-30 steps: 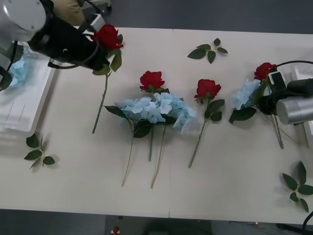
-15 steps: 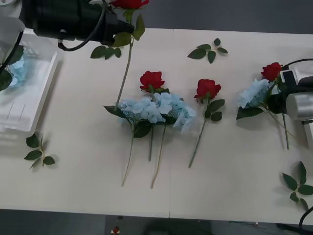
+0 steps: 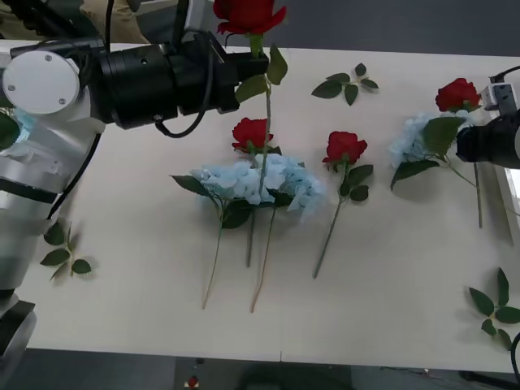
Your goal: Put the red flowers into the right box and the blue flowers into the left box
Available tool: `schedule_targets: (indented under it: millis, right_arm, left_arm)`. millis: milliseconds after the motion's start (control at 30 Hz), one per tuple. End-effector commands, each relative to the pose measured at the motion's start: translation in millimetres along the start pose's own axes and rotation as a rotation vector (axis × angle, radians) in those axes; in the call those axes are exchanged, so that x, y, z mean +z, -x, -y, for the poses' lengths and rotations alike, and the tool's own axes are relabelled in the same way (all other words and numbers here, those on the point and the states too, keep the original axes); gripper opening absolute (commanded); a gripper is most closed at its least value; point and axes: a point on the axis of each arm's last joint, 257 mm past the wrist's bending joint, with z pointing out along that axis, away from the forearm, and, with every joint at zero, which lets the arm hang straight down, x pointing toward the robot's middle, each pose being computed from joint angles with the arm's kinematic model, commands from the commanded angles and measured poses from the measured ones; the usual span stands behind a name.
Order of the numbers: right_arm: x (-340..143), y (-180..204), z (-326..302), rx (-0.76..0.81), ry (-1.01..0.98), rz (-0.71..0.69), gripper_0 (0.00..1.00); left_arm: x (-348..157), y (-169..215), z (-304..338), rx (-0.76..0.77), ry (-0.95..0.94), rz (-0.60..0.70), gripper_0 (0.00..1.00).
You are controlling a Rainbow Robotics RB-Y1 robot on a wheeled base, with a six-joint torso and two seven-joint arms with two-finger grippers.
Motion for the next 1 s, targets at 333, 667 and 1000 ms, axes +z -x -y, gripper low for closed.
schedule_targets:
  millis: [333, 667, 1000]
  right_arm:
    - [-48.1, 48.0, -30.8, 0.017, 0.228, 0.09, 0.0]
    - [-50.7, 34.8, -12.6, -0.047, 0.221, 0.098, 0.0]
    - [-51.4, 34.0, -7.5, -0.061, 0.21, 0.098, 0.57]
  left_arm:
    - [46.6, 54.2, 76.5, 0.114, -0.094, 0.155, 0.0]
    - [60.7, 61.4, 86.7, 0.154, -0.099, 0.167, 0.0]
    - [60.3, 63.0, 82.5, 0.153, -0.086, 0.172, 0.0]
